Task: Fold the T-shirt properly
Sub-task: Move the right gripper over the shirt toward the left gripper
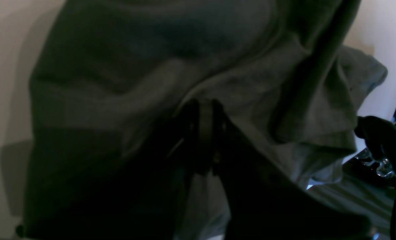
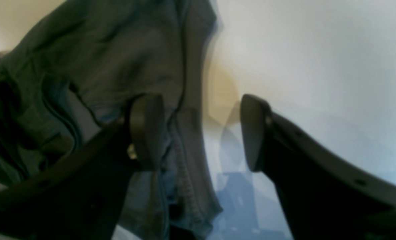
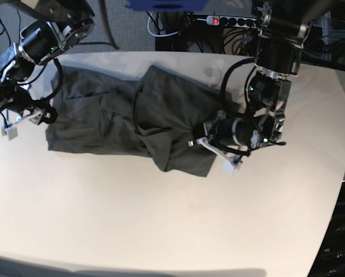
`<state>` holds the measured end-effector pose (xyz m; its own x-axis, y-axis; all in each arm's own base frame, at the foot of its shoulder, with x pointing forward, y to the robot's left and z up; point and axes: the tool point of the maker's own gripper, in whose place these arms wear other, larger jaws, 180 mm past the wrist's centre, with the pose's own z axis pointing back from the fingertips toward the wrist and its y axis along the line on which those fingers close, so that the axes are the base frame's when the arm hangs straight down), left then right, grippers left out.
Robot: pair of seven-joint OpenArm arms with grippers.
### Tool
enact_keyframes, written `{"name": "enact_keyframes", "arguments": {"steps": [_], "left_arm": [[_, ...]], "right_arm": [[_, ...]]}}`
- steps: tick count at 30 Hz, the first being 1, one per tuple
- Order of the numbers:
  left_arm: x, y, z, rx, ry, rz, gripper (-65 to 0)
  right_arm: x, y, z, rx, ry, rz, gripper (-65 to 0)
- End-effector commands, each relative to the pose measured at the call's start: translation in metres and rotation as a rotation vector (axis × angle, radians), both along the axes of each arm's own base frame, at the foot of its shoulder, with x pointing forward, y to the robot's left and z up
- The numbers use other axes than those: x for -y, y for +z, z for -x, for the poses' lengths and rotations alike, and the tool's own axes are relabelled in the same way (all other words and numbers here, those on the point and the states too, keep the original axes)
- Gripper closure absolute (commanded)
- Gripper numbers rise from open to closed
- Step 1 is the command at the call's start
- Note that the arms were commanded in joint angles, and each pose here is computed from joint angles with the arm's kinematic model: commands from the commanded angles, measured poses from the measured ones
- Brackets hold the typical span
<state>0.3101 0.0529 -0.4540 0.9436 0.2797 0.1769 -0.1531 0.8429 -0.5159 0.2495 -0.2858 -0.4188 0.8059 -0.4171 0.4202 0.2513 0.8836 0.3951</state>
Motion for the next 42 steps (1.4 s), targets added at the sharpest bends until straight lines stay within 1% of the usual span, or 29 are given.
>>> {"name": "enact_keyframes", "arguments": {"steps": [1, 6, 14, 22, 29, 38, 40, 42], "left_arm": [[-0.035, -0.031, 0.032, -0.125, -0.002, -0.174, -2.3], [-0.035, -0.031, 0.033, -0.127, -0.002, -0.174, -2.3], [-0.034, -0.031, 0.033, -0.127, -0.001, -0.173, -2.3], [-0.035, -0.031, 0.033, -0.127, 0.0, -0.174, -2.3], [-0.034, -0.03, 0.03, -0.123, 0.0, -0.173, -2.3], [-0.034, -0.031, 0.031, -0.124, -0.001, -0.174, -2.3], [-0.034, -0.031, 0.031, -0.124, -0.001, -0.174, -2.3], [-0.034, -0.031, 0.031, -0.124, -0.001, -0.174, -2.3]], "right_arm": [[0.008, 0.013, -0.011, 0.047, -0.003, 0.021, -36.3], [0.006, 0.011, -0.009, 0.042, -0.004, 0.016, -36.3], [-0.018, 0.003, -0.012, 0.046, 0.005, -0.036, -36.3], [-0.02, 0.002, -0.01, 0.042, 0.005, -0.041, -36.3], [-0.044, -0.011, 0.0, 0.016, 0.012, -0.091, -36.1], [-0.048, -0.013, 0.0, 0.013, 0.019, -0.096, -35.8], [-0.053, -0.015, 0.001, 0.002, 0.05, -0.092, -34.1], [-0.058, -0.017, 0.003, -0.01, 0.074, -0.089, -28.9]]}}
